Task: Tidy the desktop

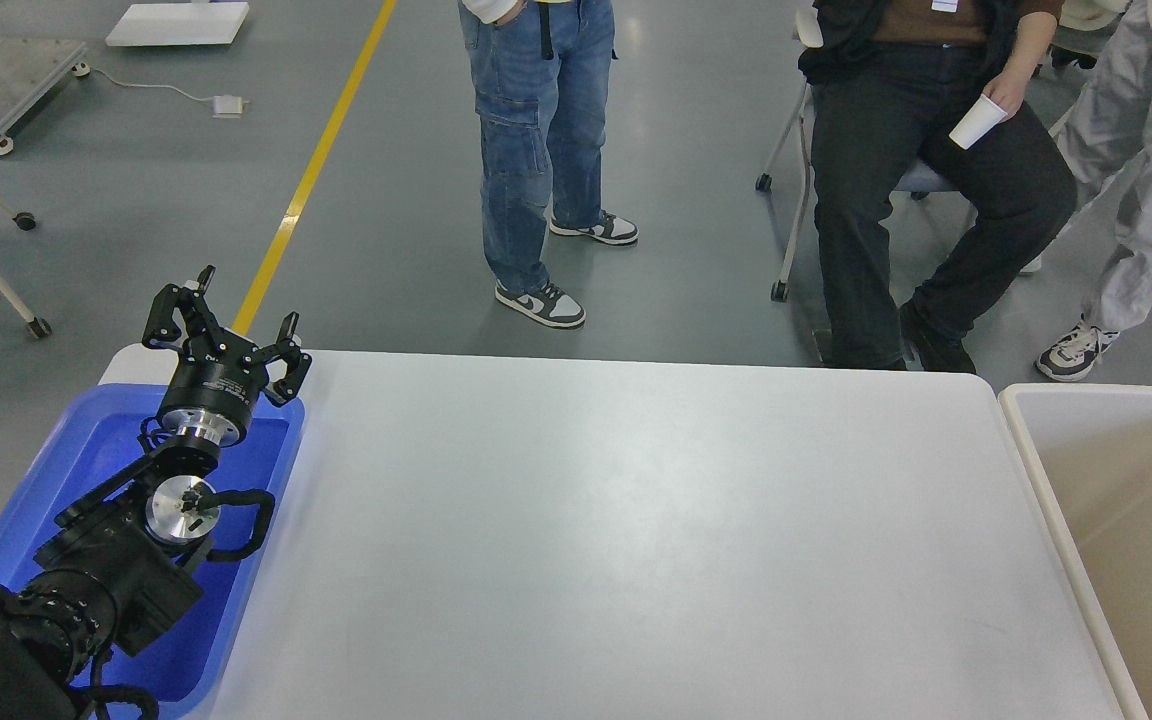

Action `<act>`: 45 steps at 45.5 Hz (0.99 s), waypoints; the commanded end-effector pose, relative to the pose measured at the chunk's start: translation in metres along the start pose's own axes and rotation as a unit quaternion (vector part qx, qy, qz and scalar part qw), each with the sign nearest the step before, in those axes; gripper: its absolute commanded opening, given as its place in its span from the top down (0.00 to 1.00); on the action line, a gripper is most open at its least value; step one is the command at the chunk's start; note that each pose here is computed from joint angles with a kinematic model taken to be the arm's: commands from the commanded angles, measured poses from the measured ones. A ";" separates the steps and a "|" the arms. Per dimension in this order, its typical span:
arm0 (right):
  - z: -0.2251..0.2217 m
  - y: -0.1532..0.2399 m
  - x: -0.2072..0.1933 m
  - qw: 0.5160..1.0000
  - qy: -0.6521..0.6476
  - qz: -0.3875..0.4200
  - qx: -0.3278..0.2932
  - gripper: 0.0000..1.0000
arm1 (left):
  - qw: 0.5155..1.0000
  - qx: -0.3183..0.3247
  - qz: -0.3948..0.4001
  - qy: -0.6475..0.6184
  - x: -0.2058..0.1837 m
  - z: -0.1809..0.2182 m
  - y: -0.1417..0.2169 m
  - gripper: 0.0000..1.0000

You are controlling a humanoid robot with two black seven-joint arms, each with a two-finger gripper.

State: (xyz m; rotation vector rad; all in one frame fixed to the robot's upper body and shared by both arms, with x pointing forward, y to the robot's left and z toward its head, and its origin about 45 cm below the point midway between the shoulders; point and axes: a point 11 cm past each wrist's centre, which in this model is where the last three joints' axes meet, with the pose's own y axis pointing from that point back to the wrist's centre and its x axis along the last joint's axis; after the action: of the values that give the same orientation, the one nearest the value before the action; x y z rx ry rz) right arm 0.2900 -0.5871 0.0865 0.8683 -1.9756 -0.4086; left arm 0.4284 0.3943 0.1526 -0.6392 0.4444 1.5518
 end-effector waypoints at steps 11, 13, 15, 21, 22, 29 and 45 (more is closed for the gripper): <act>-0.025 0.005 -0.020 0.999 -0.013 -0.034 0.019 1.00 | 1.000 0.000 0.000 0.000 0.000 0.000 0.000 0.00; -0.030 0.006 -0.022 0.999 -0.013 -0.036 0.024 1.00 | 1.000 0.000 0.000 0.000 0.000 0.000 0.000 0.00; -0.035 0.007 -0.022 0.999 -0.014 -0.039 0.028 1.00 | 1.000 0.000 0.000 0.000 0.000 0.000 0.000 0.00; -0.050 0.010 -0.026 0.997 -0.017 -0.055 0.041 1.00 | 1.000 0.000 0.000 0.000 0.000 0.000 0.000 0.00; -0.053 0.010 -0.027 0.997 -0.018 -0.056 0.043 1.00 | 1.000 0.000 0.000 0.000 0.000 0.000 0.000 0.00; -0.090 0.020 -0.037 0.995 -0.032 -0.065 0.073 0.00 | 1.000 0.000 0.000 0.000 0.000 0.000 0.000 0.00; -0.122 0.033 -0.055 0.990 -0.055 -0.085 0.098 0.00 | 1.000 0.000 0.000 0.000 0.000 0.000 0.000 0.00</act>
State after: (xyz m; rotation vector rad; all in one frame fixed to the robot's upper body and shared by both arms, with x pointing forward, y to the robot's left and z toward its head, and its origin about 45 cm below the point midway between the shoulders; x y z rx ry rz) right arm 0.3776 -0.5365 0.1281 1.1124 -2.0460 -0.3710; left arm 0.4284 0.3942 0.1525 -0.6383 0.4443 1.5515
